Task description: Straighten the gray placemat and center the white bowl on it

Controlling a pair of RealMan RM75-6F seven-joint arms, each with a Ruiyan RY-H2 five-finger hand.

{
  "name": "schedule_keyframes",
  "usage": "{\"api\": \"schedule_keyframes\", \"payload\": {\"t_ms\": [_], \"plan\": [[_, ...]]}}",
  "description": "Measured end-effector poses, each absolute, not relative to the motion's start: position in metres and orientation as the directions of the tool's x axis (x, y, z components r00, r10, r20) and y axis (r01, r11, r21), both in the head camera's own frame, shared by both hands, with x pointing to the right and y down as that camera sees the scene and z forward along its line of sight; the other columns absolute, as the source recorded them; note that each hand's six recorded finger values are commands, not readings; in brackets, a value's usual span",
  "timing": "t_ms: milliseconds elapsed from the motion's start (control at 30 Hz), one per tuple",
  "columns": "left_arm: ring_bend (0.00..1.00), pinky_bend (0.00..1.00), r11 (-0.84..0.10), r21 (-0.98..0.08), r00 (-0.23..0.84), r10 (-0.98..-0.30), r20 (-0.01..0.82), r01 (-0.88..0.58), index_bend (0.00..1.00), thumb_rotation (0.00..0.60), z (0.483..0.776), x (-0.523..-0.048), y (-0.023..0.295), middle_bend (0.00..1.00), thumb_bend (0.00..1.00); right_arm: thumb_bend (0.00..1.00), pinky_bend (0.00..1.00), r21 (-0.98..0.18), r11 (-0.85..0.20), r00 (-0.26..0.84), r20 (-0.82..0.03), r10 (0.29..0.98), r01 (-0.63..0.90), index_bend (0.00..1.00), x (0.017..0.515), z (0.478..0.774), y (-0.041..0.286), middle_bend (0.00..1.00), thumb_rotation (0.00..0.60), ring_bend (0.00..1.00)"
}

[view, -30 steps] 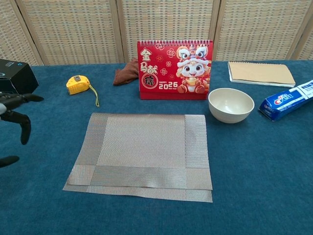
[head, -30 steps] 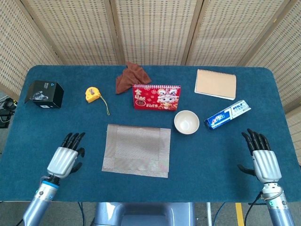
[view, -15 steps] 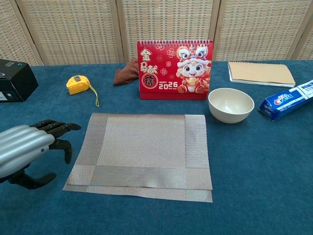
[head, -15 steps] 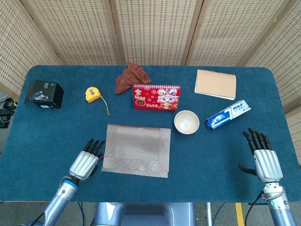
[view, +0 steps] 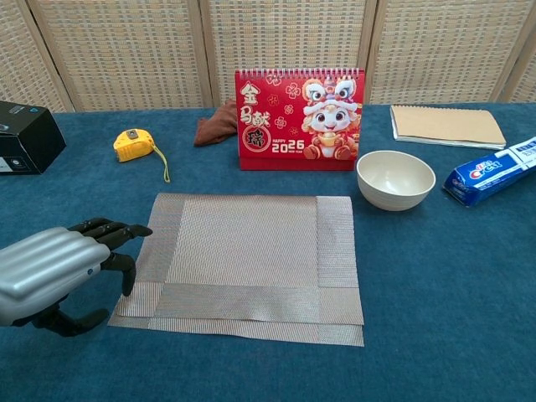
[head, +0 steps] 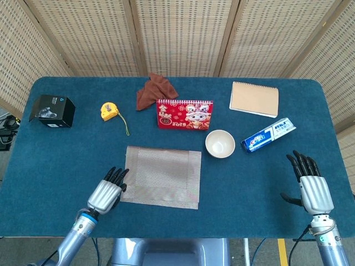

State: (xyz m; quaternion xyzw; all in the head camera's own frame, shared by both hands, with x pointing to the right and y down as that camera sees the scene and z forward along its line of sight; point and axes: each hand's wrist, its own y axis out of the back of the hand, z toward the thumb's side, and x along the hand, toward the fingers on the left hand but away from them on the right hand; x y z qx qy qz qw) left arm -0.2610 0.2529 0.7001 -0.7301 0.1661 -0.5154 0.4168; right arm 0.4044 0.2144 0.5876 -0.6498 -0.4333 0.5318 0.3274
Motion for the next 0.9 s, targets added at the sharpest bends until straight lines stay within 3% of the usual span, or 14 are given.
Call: {"api": "schedule_keyframes", "payload": {"t_ms": [467, 900], "plan": [[0.00, 0.00, -0.598, -0.777, 0.417, -0.666, 0.618, 0.197, 0.42, 0.600, 0.706, -0.255, 0.258, 0.00, 0.40, 0.04, 0.00, -0.885, -0.408, 0.058, -0.406, 0.912, 0.224, 0.06, 0.405, 0.586, 0.214, 0.00, 0.600, 0.00], [0.00, 0.00, -0.586, -0.787, 0.417, -0.678, 0.606, 0.191, 0.52, 0.600, 0.711, -0.247, 0.258, 0.00, 0.40, 0.03, 0.00, -0.882, -0.411, 0.060, -0.408, 0.911, 0.230, 0.06, 0.404, 0.586, 0.214, 0.00, 0.600, 0.00]]}}
